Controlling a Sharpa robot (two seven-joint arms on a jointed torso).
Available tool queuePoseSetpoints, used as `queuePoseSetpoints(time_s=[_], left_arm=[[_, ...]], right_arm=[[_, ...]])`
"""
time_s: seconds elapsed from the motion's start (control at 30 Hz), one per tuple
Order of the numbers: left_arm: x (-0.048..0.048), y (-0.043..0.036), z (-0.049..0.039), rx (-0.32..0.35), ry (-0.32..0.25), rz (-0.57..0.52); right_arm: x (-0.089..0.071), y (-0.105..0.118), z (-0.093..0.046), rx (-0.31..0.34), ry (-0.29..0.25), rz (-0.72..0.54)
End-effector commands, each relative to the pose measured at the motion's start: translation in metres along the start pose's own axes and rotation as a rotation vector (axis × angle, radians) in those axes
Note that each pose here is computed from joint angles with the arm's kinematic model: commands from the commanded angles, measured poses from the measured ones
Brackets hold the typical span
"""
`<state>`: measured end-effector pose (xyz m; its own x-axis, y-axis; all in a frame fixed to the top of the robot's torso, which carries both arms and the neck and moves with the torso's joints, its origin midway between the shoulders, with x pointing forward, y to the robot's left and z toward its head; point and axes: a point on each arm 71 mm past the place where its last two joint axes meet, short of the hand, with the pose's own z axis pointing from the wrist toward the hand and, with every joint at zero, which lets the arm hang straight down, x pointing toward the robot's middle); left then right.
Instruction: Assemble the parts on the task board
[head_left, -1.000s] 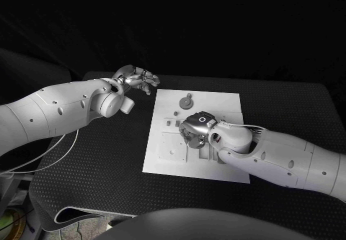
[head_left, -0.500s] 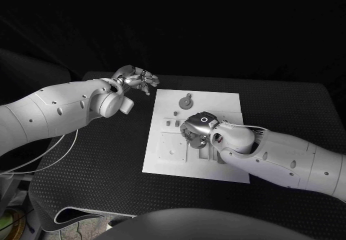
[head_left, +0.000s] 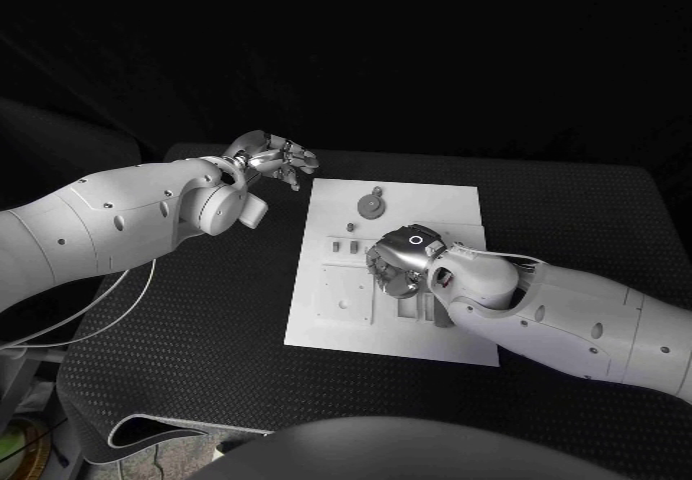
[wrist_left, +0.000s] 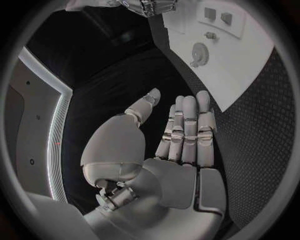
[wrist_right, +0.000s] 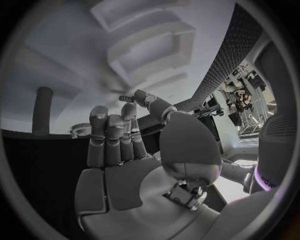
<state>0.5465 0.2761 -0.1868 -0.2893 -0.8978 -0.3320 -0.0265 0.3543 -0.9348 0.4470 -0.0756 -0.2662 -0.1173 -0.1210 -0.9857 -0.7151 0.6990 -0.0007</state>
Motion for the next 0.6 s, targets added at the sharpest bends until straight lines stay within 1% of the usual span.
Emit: queuePoseSetpoints(time_s=[0.03,0.17,0.3,0.37,0.43,0.5,0.6], left_arm=[[0.0019,-0.0014,0.0003,0.007,0.018,0.001],[0.0015,-0.0011,0.0001,0.006,0.02,0.001],[0.0015,-0.001,-0.0002,0.006,0.023,0.001],[0.0012,-0.0007,-0.0006,0.004,0.025,0.0],[0.001,-0.0005,-0.0008,0.003,0.027,-0.003],[0.0009,-0.0003,-0.001,0.003,0.03,-0.006],[0.0004,0.0,-0.0014,0.001,0.03,-0.007]], right_arm=[[-0.002,0.001,-0.002,-0.012,-0.024,0.024],[-0.005,0.0,-0.007,-0.016,-0.045,0.057],[-0.012,-0.003,-0.011,-0.02,-0.088,0.11],[-0.018,-0.007,-0.013,-0.013,-0.121,0.175],[-0.023,-0.009,-0.013,-0.005,-0.132,0.201],[-0.028,-0.014,-0.014,0.013,-0.143,0.279],[-0.035,-0.02,-0.015,0.027,-0.16,0.347]])
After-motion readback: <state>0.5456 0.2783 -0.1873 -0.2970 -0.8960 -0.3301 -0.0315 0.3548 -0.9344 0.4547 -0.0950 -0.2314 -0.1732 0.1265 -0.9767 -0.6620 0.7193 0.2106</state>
